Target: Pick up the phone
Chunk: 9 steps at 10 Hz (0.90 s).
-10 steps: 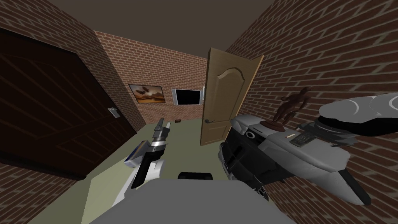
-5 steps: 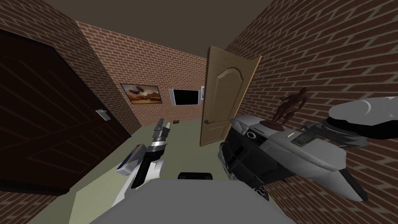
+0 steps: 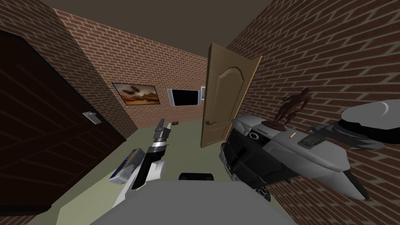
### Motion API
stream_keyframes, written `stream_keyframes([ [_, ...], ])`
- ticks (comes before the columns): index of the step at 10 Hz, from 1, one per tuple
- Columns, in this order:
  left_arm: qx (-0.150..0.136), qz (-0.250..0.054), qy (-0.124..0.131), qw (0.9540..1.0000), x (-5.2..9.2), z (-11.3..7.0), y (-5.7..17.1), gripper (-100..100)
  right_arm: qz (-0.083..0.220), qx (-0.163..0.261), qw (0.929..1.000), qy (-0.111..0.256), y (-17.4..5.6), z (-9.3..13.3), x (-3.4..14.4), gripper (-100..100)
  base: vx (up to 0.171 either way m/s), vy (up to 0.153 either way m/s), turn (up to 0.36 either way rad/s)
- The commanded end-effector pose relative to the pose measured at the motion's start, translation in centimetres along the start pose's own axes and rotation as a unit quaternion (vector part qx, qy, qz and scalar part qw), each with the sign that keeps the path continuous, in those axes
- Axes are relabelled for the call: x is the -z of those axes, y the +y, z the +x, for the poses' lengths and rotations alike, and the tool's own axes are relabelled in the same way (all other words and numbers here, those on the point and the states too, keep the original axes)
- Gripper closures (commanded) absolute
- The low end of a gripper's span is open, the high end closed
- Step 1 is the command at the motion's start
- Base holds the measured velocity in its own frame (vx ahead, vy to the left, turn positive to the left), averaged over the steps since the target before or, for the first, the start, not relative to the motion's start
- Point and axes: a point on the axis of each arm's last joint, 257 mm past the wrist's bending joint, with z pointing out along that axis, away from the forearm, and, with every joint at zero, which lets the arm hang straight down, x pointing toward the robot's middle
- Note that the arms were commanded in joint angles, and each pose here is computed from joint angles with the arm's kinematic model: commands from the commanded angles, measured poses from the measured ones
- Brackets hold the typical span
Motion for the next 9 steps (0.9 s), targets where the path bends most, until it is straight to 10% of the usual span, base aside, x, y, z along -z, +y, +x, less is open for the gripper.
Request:
stream_keyframes([
  [1, 0.0, 0.0, 0.0, 1.0, 0.0, 0.0, 0.0, 0, 0.001, 0.017, 0.9999, 0.002, 0.24, 0.15, -0.13, -100, 0.073, 0.1, 0.005],
  [4, 0.0, 0.0, 0.0, 1.0, -0.01, 0.0, -0.01, 0, 0.001, 0.03, 0.9995, 0.002, 0.28, 0.14, -0.14, -100, 0.001, 0.001, 0.008],
  [5, 0.0, 0.0, 0.0, 1.0, -0.01, 0.0, 0.0, 0, 0.0, 0.032, 0.9995, 0.002, 0.3, 0.14, -0.14, 100, -0.002, -0.001, -0.021],
  [9, 0.0, 0.0, 0.0, 1.0, -0.01, 0.0, 0.0, 0, 0.0, 0.033, 0.9995, 0.002, 0.35, 0.1, -0.16, 100, -0.001, 0.0, 0.006],
])
